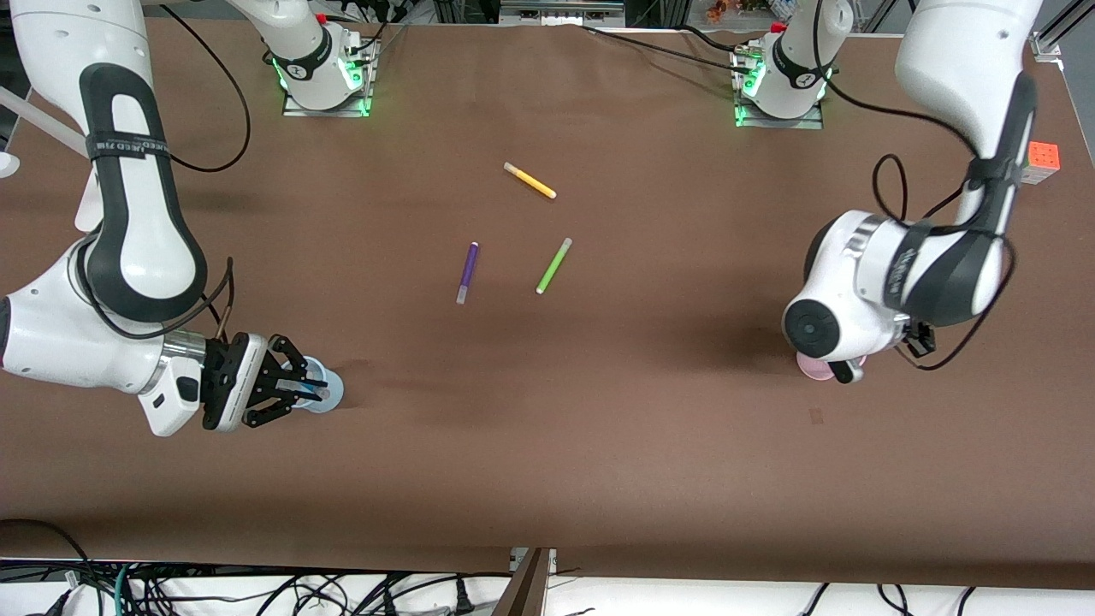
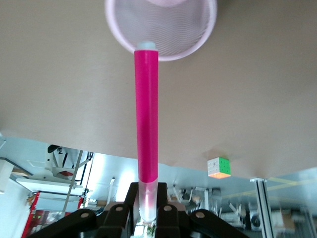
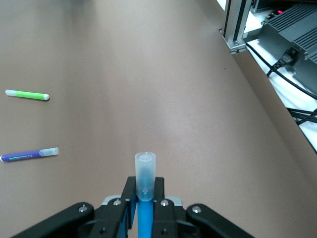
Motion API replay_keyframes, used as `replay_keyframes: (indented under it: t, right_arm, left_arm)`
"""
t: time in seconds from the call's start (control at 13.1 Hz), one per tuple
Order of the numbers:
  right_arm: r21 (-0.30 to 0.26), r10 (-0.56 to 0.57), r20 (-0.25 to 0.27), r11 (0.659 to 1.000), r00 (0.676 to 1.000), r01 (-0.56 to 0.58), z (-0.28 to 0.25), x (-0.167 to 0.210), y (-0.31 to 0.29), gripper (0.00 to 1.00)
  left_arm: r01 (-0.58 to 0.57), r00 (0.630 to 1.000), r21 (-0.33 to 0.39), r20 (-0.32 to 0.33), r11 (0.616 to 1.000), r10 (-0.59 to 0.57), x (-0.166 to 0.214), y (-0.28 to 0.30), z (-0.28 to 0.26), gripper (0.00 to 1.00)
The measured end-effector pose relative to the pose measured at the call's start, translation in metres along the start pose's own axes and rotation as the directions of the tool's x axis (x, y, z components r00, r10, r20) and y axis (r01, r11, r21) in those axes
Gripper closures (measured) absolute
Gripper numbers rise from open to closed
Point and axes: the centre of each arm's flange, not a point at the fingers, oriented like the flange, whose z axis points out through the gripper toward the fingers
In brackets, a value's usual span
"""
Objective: Place pink and blue markers in matching cups
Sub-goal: 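Carry the pink marker over the pink cup while the right gripper carries blue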
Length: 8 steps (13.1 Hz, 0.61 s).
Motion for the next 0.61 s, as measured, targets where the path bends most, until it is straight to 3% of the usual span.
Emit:
replay_keyframes:
  t: [0.3,0.46,0.61]
  right_arm:
    - [0.021,-0.053,-0.029,0.998,0.998,0.054,0.007,-0.04,0.006,0.83]
    - [0.026,-0.068,-0.035,0.997,0.997,0.069,0.008,-0.053,0.008,0.83]
    - [0.033,-0.072,-0.036,0.997,0.997,0.073,0.011,-0.062,0.008,0.83]
  left_arm:
    - [-0.065,0.996,0.007,0.056,0.998,0.064,0.037,0.01,0.021,0.82]
    - [-0.053,0.997,0.025,0.06,0.998,0.051,0.035,0.007,0.016,0.67]
    - [-0.029,0.999,0.04,0.042,0.999,0.027,0.029,0.002,0.004,0.46]
